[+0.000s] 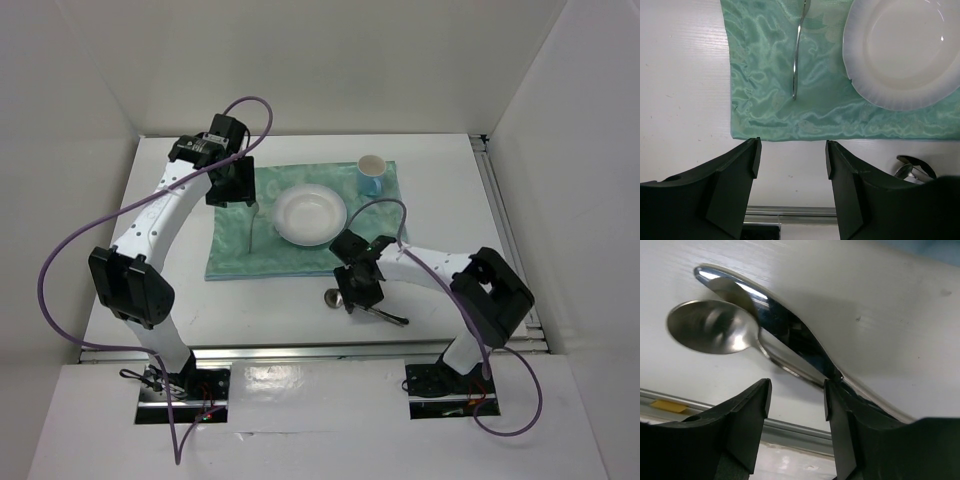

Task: Set the dinner table for one person

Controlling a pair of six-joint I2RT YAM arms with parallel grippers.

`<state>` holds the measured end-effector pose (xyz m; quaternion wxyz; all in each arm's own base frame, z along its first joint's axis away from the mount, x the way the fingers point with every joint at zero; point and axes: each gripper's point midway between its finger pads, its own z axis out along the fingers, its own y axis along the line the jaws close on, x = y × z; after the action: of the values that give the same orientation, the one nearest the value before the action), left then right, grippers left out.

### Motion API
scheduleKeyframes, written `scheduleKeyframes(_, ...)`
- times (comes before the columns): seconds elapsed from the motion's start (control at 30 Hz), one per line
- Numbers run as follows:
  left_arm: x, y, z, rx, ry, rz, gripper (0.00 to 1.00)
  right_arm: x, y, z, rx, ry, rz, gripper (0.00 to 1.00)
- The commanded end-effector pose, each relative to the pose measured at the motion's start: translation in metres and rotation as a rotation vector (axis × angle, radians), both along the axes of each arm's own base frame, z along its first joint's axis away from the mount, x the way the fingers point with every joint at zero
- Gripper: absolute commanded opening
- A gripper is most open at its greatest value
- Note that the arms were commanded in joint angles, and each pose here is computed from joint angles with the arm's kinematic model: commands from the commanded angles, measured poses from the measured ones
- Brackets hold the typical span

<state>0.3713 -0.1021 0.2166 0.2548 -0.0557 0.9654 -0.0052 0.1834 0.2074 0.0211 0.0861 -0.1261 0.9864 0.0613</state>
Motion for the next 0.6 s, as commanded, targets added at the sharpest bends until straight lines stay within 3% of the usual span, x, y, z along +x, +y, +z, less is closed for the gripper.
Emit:
scheduleKeyframes(0.0, -0.003, -0.003, 0.013, -0.032, -0.036, 0.014, 0.71, -0.002, 0.003, -0.002, -0.024, -0.005, 0.072, 0.55)
scheduleKeyframes(0.3, -0.003, -0.002, 0.013, -0.025, -0.039, 0.018, 0.71, -0.021, 0.013, -0.013, -0.061, 0.030, 0.148, 0.47)
scheduleKeyframes(0.43, -0.003, -0.002, 0.013, -0.025, -0.039, 0.018, 0.71, -0.025, 0.016, -0.019, -0.079, 0.041, 0.192, 0.36)
scheduleKeyframes(0.57, -0.003, -0.002, 0.013, -0.025, -0.039, 0.018, 0.71, -0.024, 0.038, -0.015, -0.044, -0.002, 0.313, 0.14)
